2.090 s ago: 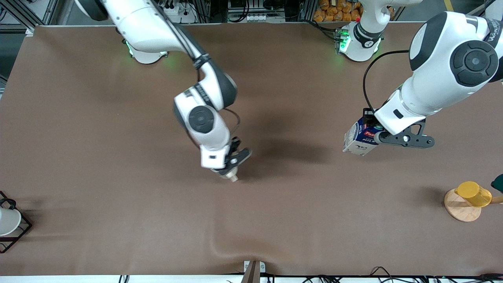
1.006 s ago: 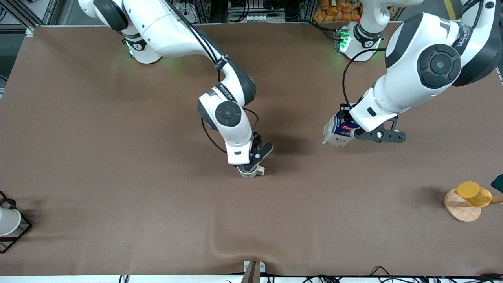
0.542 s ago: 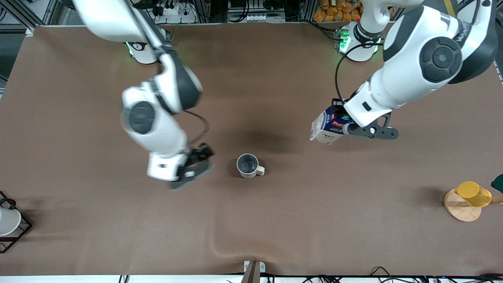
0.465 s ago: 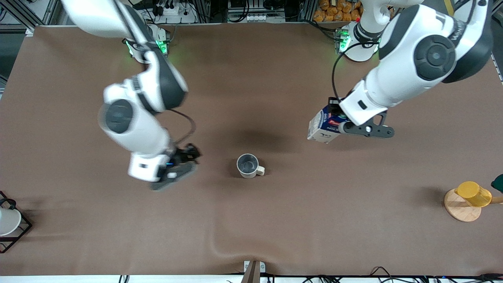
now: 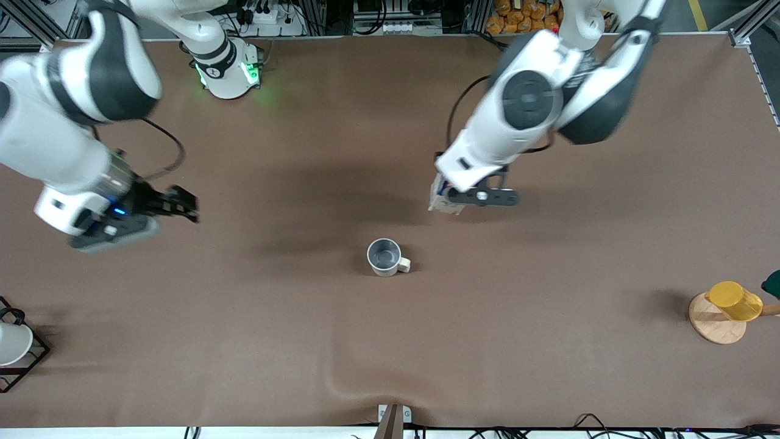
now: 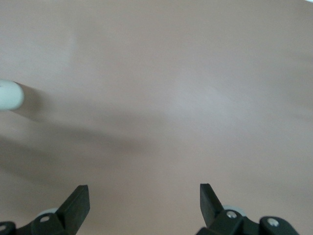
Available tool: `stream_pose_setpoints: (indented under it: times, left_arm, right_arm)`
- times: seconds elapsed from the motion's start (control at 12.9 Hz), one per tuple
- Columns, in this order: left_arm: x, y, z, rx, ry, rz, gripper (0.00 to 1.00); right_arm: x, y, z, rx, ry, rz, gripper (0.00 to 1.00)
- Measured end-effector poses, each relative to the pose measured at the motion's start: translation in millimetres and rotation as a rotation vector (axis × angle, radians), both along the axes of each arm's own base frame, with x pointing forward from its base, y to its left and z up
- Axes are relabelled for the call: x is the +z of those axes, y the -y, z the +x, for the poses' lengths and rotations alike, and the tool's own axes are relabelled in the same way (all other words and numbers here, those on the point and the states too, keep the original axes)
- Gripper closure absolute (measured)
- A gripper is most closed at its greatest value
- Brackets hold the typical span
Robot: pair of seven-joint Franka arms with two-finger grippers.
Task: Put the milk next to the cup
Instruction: 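Withdraw the right gripper while the left gripper carries the carton toward the mug, then lower the milk carton beside the mug with the left gripper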
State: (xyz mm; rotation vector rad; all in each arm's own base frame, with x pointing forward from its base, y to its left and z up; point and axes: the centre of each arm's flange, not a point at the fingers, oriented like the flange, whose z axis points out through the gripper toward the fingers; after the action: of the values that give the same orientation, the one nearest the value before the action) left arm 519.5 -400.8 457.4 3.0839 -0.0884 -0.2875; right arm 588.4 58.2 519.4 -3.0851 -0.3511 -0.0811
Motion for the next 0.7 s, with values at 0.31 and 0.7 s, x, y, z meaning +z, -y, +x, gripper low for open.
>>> stream_pose_setpoints:
  times: [0.31,0.7]
  left_arm:
    - [-37,56,1,-0.014,0.037,-0.005,0.60]
    - [-80,73,15,0.000,0.057,-0.034,0.60]
  right_arm:
    - [37,48,-31,-0.075,-0.037,-0.023,0.00]
    - [70,65,-40,-0.178,-0.074,-0.030,0.00]
